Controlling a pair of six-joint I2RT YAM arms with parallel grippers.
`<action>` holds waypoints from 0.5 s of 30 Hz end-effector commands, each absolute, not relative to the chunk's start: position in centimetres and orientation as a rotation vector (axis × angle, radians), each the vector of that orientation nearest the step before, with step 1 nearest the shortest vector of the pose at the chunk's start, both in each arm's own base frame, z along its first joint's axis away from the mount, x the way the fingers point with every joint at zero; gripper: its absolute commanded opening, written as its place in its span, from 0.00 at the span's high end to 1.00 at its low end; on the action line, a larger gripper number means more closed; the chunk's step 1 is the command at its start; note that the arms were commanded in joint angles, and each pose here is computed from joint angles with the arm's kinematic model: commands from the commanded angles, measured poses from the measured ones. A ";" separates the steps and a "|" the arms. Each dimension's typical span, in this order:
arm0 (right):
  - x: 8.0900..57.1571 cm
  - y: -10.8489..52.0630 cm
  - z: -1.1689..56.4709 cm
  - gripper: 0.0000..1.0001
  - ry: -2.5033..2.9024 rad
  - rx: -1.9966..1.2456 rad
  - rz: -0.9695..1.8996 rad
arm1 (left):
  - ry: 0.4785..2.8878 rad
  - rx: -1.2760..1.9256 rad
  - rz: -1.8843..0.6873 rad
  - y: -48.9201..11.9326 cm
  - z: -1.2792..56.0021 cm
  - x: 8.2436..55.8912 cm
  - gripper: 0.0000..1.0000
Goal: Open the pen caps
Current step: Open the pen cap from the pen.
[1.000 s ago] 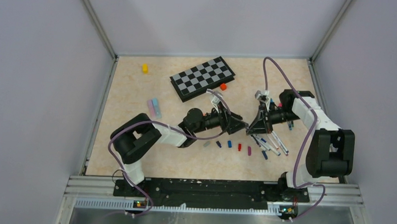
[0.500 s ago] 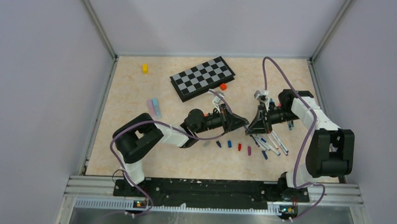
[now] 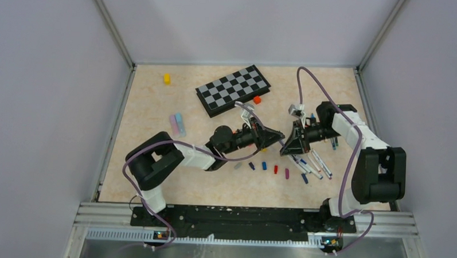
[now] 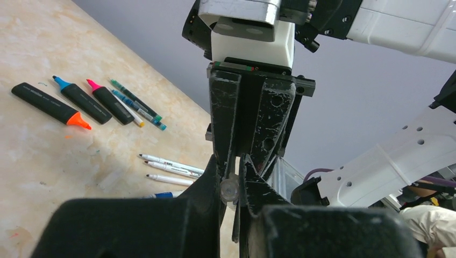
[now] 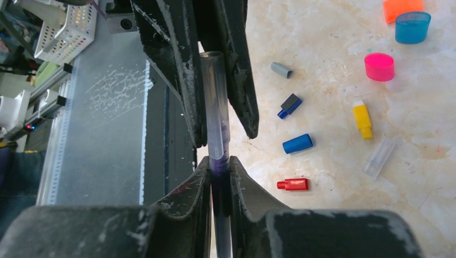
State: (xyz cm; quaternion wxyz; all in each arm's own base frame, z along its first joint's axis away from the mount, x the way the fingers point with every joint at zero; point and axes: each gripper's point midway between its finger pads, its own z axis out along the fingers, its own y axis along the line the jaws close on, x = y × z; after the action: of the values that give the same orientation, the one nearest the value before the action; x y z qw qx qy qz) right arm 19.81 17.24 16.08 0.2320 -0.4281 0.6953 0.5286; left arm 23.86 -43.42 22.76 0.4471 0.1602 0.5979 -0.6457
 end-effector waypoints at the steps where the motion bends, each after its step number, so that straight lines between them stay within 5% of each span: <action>1: 20.2 17.7 16.4 1.00 1.874 -1.210 1.439 | 1.358 0.361 -1.567 -41.9 26.0 24.4 1.00; 15: 19.4 17.4 14.3 1.00 1.947 -1.271 1.426 | 1.082 0.021 -1.225 -26.8 35.7 33.7 1.00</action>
State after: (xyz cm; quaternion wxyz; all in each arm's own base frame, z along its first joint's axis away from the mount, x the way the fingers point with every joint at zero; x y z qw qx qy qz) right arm 19.61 17.48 14.94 0.2170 -0.4498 0.6958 0.5163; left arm 32.80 -31.51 29.43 0.5963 0.0397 0.5561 -0.5775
